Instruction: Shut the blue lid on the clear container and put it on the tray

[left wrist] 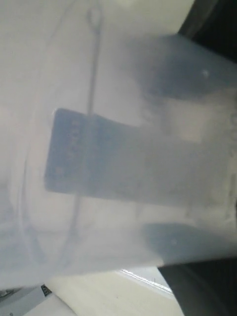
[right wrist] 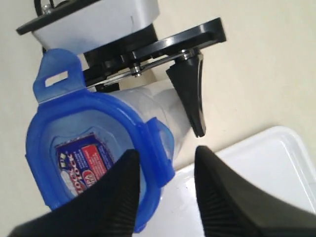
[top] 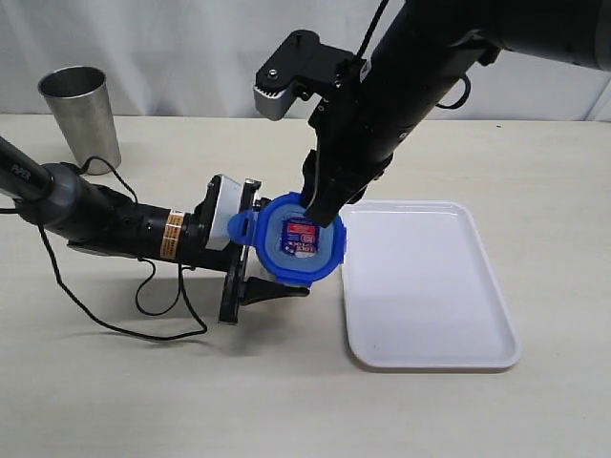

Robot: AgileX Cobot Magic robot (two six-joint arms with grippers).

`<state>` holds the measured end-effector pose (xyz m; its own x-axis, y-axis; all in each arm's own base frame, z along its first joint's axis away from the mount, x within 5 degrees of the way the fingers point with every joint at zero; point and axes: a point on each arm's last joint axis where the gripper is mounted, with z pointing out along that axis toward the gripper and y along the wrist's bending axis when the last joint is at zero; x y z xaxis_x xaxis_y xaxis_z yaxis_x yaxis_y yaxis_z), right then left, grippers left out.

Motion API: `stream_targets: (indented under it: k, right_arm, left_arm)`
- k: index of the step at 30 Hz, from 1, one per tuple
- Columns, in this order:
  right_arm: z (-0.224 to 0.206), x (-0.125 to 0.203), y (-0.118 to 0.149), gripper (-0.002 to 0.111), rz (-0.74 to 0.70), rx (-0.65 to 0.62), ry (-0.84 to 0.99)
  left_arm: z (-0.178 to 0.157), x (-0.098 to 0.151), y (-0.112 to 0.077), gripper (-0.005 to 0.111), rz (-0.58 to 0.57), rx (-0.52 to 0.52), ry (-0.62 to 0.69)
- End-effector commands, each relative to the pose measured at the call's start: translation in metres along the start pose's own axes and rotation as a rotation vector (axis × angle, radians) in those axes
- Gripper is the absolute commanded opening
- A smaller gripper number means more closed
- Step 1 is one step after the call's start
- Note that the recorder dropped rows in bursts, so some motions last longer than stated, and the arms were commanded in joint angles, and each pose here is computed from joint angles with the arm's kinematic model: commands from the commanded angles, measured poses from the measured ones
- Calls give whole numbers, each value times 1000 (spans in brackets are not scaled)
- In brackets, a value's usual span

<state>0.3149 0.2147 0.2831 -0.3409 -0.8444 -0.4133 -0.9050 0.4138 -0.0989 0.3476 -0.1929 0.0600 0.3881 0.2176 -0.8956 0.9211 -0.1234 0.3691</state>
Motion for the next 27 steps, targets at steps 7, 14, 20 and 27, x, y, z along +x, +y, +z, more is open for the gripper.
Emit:
stream_targets:
  k: [7, 14, 20, 27]
  right_arm:
    - [-6, 8, -15, 35, 215, 167, 50]
    - [-6, 9, -14, 35, 238, 159, 58]
    - [-1, 12, -13, 35, 346, 146, 89]
    - [19, 23, -11, 35, 345, 126, 162]
  left_arm:
    - [-1, 2, 0, 0, -116, -18, 7]
    - [-1, 2, 3, 0, -171, -43, 2]
    - [-2, 1, 5, 0, -250, -69, -6]
    - [-2, 1, 5, 0, -261, -74, -7]
